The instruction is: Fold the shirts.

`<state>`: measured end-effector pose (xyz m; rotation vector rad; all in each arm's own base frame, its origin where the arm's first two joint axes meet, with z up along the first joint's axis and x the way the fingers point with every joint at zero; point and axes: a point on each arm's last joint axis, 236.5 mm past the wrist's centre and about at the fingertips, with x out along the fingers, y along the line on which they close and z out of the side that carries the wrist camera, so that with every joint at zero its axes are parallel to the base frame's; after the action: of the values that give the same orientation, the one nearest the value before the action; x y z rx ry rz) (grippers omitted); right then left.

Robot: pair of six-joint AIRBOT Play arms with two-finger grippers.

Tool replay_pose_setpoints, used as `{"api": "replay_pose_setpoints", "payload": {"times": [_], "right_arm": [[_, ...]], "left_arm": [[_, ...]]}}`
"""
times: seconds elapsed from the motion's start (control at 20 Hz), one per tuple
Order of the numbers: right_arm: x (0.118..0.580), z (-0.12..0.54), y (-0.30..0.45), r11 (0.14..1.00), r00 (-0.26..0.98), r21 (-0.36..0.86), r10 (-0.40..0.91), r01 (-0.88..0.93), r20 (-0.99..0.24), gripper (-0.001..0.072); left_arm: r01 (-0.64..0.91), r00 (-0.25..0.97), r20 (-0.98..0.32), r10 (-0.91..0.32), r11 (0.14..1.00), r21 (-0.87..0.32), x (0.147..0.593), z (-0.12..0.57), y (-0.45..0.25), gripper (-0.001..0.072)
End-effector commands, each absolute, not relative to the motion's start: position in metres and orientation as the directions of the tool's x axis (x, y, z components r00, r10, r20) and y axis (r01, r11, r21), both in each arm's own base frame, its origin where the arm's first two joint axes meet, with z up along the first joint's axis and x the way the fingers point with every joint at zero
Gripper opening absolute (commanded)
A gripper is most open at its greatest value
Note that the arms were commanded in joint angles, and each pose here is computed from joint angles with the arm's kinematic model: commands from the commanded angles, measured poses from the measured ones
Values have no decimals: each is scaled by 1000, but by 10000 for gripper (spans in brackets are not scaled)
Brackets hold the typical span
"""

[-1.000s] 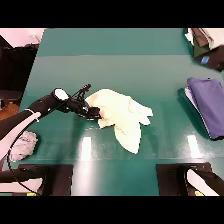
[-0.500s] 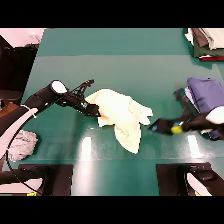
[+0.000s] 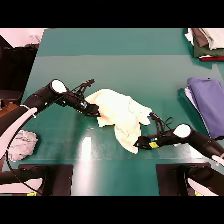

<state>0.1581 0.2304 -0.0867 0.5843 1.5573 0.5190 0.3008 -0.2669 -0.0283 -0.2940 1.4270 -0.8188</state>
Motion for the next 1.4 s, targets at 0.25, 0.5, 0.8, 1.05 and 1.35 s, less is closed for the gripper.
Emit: {"api": "replay_pose_setpoints", "payload": {"times": [0.25, 0.5, 0.8, 1.05, 1.35], "right_arm": [[238, -5, 217, 785, 126, 600, 618, -154, -776, 17], [305, 139, 105, 867, 562, 483, 463, -124, -686, 17], [291, 291, 19, 939, 864, 341, 212, -50, -457, 17], [264, 373, 7, 970, 944, 241, 111, -35, -311, 17], [243, 460, 16, 988, 987, 140, 86, -67, -133, 17]], "left_arm": [[582, 90, -921, -378, 771, -260, 323, 28, -197, 24], [602, 463, -846, -263, 794, 82, 344, 177, -145, 24], [561, 699, -625, -346, 807, 181, 319, 319, -136, 24], [527, 795, -472, -381, 819, 226, 283, 404, -124, 24], [468, 882, -200, -427, 844, 263, 233, 486, -110, 24]]}}
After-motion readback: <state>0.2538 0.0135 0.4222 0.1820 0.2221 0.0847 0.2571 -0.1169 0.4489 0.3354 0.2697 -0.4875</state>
